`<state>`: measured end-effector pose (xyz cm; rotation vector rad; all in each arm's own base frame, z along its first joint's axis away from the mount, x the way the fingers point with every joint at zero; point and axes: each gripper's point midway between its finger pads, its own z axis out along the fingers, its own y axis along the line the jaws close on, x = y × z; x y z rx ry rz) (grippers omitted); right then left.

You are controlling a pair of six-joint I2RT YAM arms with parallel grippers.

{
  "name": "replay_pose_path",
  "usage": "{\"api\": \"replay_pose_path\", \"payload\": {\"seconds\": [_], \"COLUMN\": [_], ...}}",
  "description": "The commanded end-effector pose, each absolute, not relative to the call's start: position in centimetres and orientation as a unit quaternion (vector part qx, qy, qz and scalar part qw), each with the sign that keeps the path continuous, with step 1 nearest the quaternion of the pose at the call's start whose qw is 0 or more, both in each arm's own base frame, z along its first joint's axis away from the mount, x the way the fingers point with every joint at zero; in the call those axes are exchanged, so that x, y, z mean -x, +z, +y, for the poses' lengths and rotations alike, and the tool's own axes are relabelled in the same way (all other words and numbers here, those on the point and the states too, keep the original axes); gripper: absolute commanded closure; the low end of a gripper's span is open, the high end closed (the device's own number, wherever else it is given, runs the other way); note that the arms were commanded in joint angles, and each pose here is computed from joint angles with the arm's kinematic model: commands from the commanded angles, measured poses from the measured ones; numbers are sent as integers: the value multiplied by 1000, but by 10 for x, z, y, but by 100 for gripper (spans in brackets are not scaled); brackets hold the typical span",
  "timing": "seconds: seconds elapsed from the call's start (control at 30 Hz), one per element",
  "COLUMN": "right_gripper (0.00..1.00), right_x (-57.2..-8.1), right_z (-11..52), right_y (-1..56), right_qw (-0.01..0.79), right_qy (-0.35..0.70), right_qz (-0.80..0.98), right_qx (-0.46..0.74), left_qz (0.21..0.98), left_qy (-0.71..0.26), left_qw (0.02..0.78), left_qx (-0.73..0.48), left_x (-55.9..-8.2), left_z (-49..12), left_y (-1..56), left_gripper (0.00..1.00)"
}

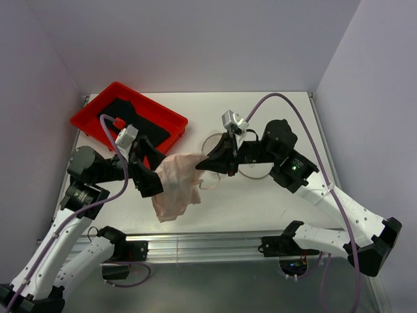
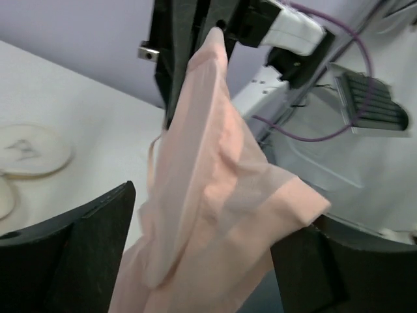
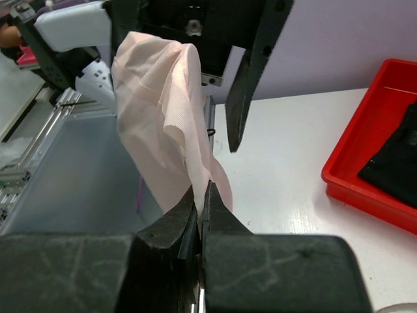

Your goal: Place the bra in the laundry bag and zip it closed

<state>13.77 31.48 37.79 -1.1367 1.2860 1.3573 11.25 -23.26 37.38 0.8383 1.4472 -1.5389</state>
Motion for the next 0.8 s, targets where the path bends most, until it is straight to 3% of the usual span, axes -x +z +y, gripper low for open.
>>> {"api": "replay_pose_path", "payload": {"seconds": [0.0, 0.33, 0.57, 0.77], "right_gripper": [100, 100, 100, 100], "right_x": [-140, -150, -146, -134], "right_z": [305, 295, 293, 290], "right_y": [405, 410, 417, 428], "right_qw": [492, 496, 500, 495], "right_qy": [553, 545, 547, 563], "right_qz": [497, 503, 491, 465], "right_qx": [452, 452, 457, 471], "left_qz": [610, 643, 643, 666], "left_qy": [-551, -491, -526, -503], "left_qw": [481, 545, 495, 498], "left_qx": [-305, -221, -255, -235], "left_x": [-129, -143, -136, -157], "left_z": [-222, -196, -211, -212], "left_y": [375, 363, 331, 313], "left_gripper": [11, 4, 1, 1]}}
